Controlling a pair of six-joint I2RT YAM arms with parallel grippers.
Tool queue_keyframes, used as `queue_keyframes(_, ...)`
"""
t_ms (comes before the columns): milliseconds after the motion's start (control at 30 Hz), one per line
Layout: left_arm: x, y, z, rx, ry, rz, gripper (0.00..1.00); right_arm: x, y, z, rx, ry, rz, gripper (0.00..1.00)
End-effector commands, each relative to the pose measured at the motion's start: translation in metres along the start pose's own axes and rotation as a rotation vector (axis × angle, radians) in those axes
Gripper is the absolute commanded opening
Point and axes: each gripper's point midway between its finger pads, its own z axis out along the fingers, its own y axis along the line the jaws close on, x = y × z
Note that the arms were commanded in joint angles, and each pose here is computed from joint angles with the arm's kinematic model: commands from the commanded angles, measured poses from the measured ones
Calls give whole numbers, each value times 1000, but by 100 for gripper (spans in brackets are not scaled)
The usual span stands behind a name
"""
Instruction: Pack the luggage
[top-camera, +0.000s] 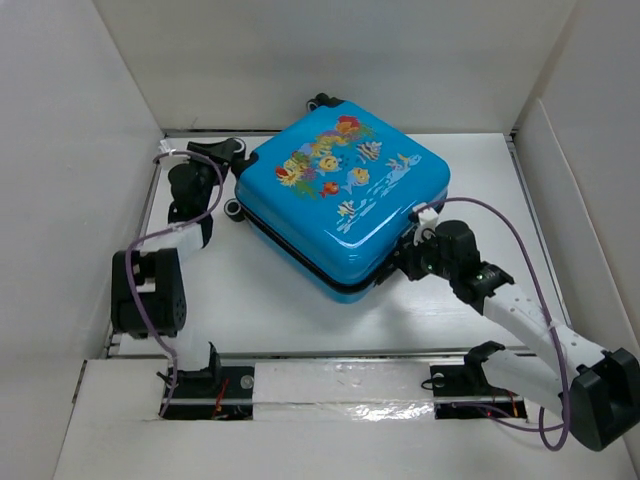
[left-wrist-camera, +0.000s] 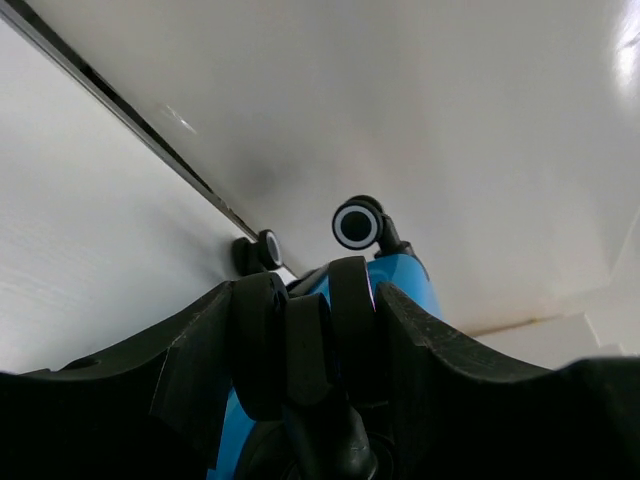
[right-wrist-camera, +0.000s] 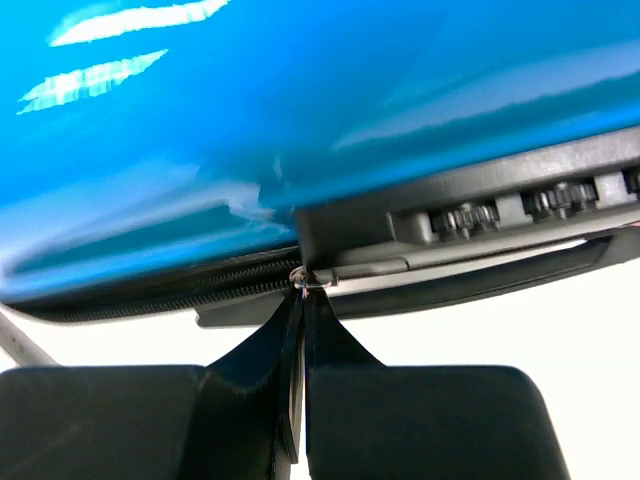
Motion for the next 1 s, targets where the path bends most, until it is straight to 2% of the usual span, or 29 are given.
queue_keyframes(0,-30,-103,-51,287,-96,58,0,-140,26,-22,-72,-383,-146,0)
queue_keyframes(100,-32,-127,-64,308,-59,65,0,-153,38,-29,-118,-352,-180,0)
queue_keyframes(133,-37,-146,-66,319,-42,74,0,-147,38,-29,-125,-334,-177,0)
queue_keyframes(233,-45,-167,-69,319,-33,96,0,-133,38,-35,-123,-340,-150,0)
queue_keyframes(300,-40,-161,-75,281,-10,97,0,-110,34,-31,-121,-317,-122,0)
queue_keyframes(400,-33,-119,-88,191,-29,97,0,-85,29,-31,-107,-292,-105,0)
queue_keyframes(433,-24,-88,-90,125,-18,88,0,-78,26,-30,-92,-280,-96,0)
queue_keyframes(533,-15,-34,-94,24,-17,61,0,-61,20,-31,-72,-263,-82,0)
queue_keyframes(633,-7,7,-90,-66,-15,40,0,-52,16,-32,-51,-260,-65,0)
queue_keyframes(733,-1,25,-83,-102,-5,36,0,-54,9,-34,-19,-277,-54,0)
queue_keyframes(800,0,35,-80,-139,0,41,17,-57,4,-32,1,-276,-52,0)
queue_keyframes(833,-3,34,-78,-143,-7,51,30,-60,1,-32,8,-278,-50,0)
queue_keyframes(867,-6,45,-80,-205,-26,56,64,-67,3,-33,1,-287,-55,0)
queue_keyframes(967,-28,50,-93,-303,-125,91,93,-76,3,-29,-10,-290,-61,0)
